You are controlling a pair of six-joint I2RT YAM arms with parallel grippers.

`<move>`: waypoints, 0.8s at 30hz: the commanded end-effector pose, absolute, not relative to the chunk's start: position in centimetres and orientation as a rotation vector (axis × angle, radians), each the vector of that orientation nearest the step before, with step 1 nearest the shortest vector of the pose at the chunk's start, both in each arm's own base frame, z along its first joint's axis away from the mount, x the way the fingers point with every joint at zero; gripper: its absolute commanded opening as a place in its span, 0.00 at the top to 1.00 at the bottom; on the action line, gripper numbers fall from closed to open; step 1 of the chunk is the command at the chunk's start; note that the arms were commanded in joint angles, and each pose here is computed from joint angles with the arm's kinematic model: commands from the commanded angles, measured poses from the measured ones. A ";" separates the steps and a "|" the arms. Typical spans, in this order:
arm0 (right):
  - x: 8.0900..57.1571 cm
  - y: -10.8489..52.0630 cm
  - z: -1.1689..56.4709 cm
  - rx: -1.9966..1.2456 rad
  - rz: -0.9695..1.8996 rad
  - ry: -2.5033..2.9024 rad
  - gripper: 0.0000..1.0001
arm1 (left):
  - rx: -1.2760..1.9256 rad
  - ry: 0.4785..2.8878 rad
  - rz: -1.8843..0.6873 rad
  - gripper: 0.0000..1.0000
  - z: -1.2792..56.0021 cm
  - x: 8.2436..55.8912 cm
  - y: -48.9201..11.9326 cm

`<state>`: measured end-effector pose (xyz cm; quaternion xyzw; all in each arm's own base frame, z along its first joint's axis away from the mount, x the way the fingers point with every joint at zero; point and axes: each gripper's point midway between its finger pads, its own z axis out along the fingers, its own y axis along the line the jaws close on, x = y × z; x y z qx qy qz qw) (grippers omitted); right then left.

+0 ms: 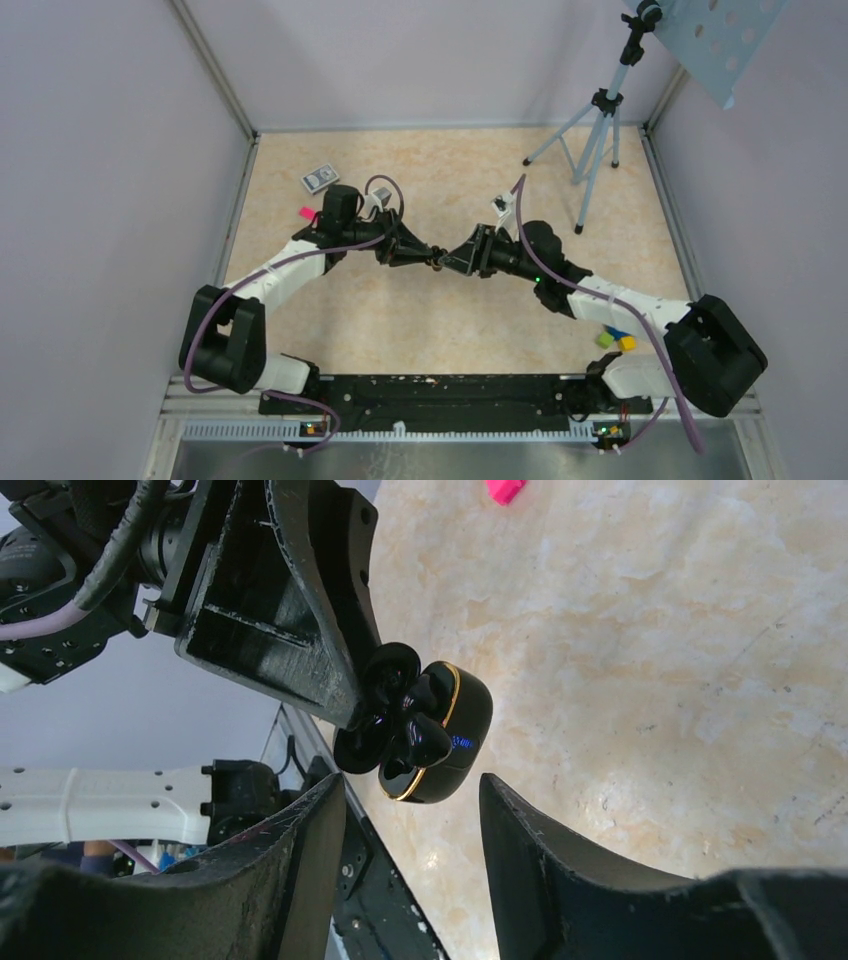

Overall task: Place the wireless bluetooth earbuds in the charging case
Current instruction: Pick up the left earbud from the left side groove of the charging case.

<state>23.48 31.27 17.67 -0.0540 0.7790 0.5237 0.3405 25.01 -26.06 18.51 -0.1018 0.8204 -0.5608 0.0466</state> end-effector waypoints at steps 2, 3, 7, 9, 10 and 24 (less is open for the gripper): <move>24.5 31.6 19.4 -0.143 1.407 1.917 0.50 | -0.216 2.429 -1.746 1.00 20.6 25.3 -26.4; 24.6 31.6 19.5 -0.139 1.407 1.913 0.51 | -0.216 2.429 -1.750 1.00 20.6 25.3 -26.4; 25.2 31.4 19.3 -0.117 1.405 1.912 0.54 | -0.217 2.426 -1.750 1.00 20.7 25.5 -26.5; 25.3 31.3 19.2 -0.102 1.410 1.908 0.56 | -0.216 2.424 -1.750 1.00 20.7 25.5 -26.5; 25.3 31.3 19.1 -0.096 1.418 1.905 0.56 | -0.216 2.423 -1.750 1.00 20.8 25.6 -26.5; 25.6 32.0 19.4 -0.123 1.448 1.903 0.61 | -0.237 2.429 -1.751 1.00 20.4 25.7 -26.5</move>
